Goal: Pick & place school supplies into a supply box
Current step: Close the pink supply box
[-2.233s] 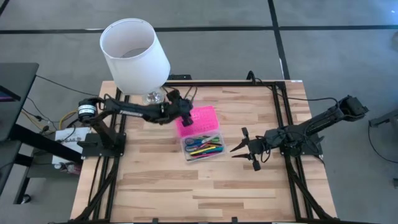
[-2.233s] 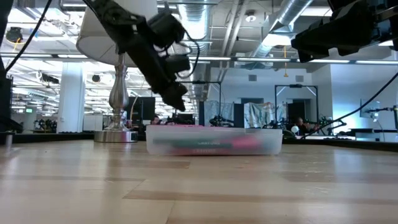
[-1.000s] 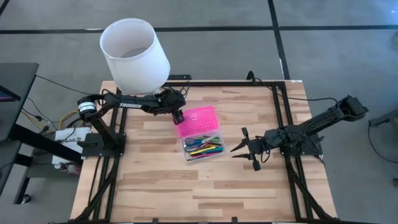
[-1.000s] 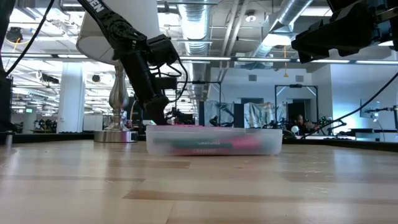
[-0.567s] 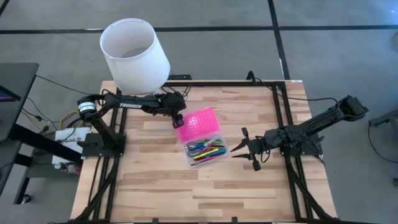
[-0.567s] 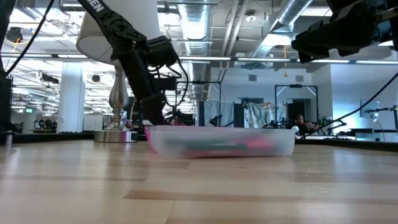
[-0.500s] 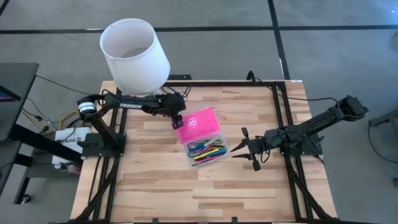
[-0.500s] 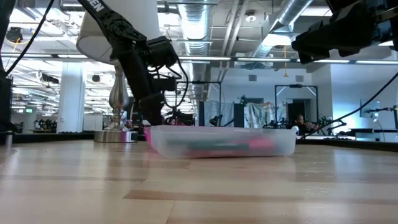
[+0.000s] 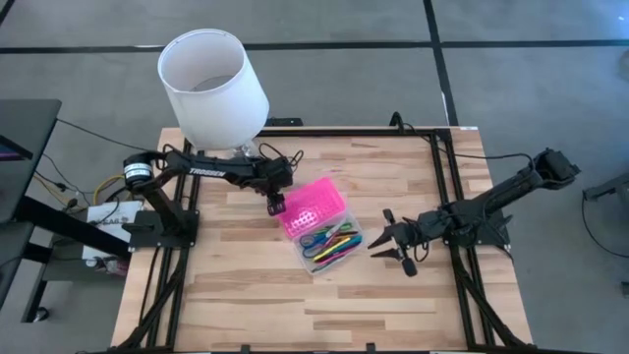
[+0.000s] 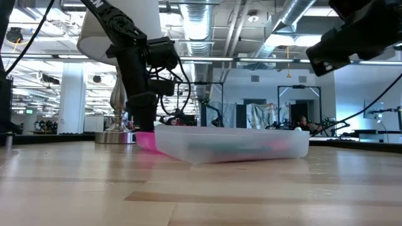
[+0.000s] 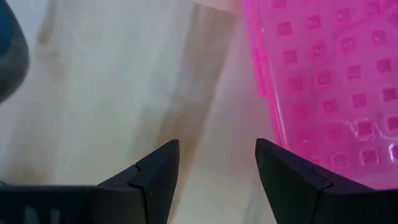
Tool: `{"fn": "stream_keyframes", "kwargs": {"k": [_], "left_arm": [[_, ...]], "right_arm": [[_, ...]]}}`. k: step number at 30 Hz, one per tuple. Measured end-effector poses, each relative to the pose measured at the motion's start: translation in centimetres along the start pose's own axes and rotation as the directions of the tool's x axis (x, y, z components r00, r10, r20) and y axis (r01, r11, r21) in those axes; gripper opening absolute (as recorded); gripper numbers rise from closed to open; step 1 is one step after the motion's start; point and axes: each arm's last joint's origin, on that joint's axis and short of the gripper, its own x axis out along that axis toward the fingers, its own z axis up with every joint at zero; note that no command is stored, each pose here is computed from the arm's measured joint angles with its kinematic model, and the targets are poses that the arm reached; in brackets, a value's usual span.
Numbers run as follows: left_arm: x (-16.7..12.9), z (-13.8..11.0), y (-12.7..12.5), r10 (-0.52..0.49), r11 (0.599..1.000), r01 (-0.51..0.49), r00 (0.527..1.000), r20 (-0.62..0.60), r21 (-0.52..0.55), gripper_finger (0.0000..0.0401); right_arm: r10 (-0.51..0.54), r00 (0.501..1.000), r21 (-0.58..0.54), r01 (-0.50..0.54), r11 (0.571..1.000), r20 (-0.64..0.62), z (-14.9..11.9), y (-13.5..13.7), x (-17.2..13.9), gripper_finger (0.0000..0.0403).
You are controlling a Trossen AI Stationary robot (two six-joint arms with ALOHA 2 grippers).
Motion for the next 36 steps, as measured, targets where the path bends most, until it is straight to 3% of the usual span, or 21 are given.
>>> {"fn": "stream_keyframes", "kwargs": {"k": [7,19,30,36], "left_arm": [[-0.1,-0.2,-1.3,-0.023,1.000,0.024,1.000,-0.021,0.016,0.0208],[-0.2,-0.6,-2.5,-0.038,0.999,0.040,0.998,-0.059,0.032,0.0208],[-0.2,-0.7,-2.5,-0.039,0.999,0.040,0.996,-0.075,0.020,0.0208],[-0.2,-0.7,-2.5,-0.035,0.999,0.037,0.997,-0.074,0.021,0.0208]], "right_arm": [[0.071,0.996,0.082,-0.066,0.994,-0.059,-0.7,1.7,-0.2,0.0100],[-0.017,0.986,0.233,0.056,0.971,-0.166,-2.3,3.2,-0.1,0.0100],[0.009,0.949,0.371,0.115,0.921,-0.317,-4.7,3.2,1.8,0.0100],[-0.013,0.944,0.378,0.145,0.914,-0.331,-4.9,2.6,2.0,0.0100]]}}
